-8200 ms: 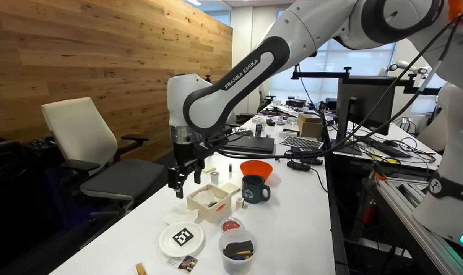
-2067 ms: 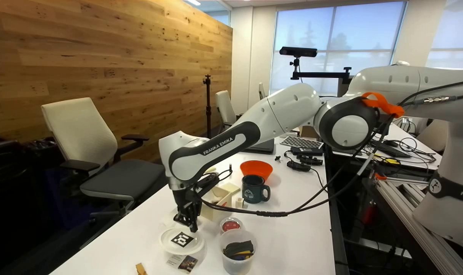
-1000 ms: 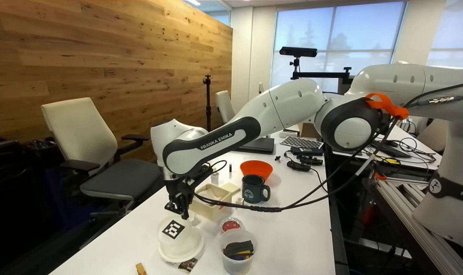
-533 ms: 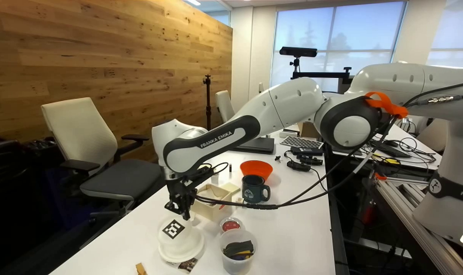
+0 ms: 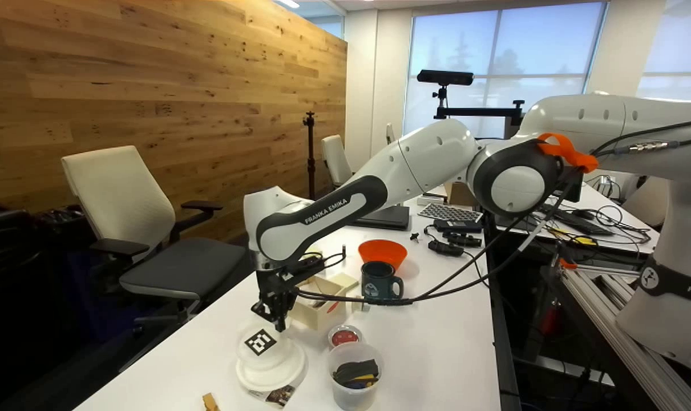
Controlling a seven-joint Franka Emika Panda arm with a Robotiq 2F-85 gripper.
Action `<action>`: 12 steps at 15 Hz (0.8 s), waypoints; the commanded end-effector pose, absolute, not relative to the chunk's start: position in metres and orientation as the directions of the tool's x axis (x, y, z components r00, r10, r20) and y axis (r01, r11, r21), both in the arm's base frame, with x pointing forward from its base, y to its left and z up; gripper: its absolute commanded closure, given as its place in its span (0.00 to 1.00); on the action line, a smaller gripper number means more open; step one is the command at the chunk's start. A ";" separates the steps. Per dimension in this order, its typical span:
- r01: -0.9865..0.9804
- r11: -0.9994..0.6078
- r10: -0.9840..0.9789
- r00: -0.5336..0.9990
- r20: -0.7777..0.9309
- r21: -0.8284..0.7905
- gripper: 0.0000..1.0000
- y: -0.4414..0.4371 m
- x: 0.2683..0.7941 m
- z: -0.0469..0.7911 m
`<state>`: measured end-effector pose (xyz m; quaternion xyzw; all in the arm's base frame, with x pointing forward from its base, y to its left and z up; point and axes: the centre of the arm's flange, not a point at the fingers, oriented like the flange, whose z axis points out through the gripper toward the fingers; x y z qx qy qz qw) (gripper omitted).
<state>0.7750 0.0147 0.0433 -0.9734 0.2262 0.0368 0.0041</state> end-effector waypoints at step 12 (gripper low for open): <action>-0.244 -0.962 -0.256 0.963 0.085 -0.125 0.99 0.019 0.687 0.051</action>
